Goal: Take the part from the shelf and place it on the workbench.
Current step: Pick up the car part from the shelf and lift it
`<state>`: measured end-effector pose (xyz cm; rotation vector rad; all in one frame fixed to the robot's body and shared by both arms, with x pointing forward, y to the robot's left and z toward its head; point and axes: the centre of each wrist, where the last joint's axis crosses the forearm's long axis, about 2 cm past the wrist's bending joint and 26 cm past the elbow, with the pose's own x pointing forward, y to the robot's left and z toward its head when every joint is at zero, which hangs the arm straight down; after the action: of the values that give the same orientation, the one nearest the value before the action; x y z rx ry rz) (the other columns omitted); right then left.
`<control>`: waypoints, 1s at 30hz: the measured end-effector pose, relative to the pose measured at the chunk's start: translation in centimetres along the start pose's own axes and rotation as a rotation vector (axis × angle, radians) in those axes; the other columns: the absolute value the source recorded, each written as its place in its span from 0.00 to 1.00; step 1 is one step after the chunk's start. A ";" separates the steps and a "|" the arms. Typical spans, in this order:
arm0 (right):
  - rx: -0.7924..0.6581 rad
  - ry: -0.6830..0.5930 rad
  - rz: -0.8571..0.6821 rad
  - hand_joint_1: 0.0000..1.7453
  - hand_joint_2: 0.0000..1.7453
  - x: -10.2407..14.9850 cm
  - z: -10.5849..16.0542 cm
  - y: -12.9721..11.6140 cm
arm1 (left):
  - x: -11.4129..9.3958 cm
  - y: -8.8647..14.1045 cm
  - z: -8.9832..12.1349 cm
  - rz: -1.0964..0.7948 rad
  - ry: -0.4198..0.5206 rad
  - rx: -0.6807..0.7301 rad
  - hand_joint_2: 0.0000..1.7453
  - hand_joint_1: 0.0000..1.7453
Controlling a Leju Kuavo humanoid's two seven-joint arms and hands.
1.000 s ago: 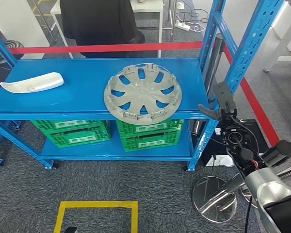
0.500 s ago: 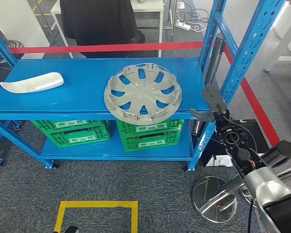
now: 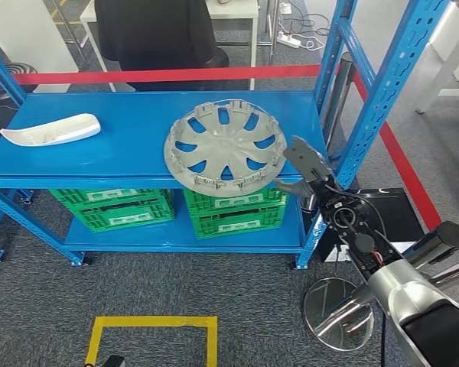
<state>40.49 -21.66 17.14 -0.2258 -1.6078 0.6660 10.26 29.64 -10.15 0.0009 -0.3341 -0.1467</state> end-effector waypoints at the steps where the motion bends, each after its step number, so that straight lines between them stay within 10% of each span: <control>1: 0.003 -0.009 0.017 0.00 1.00 0.5 -0.2 0.3 | 0.1 0.0 0.0 -0.003 0.000 -0.001 0.00 0.00; 14: 0.099 -0.063 0.362 0.00 1.00 7.5 -3.6 5.5 | 0.4 -0.1 0.0 0.016 -0.002 -0.003 0.00 0.00; 30: 0.227 0.085 0.676 0.00 1.00 6.2 -3.8 7.6 | -0.2 -1.2 0.0 0.033 0.005 -0.022 0.00 0.00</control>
<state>41.32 -11.29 18.37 -0.6343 -1.3485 1.3271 9.90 28.52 -10.23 -0.0257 -0.3279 -0.1173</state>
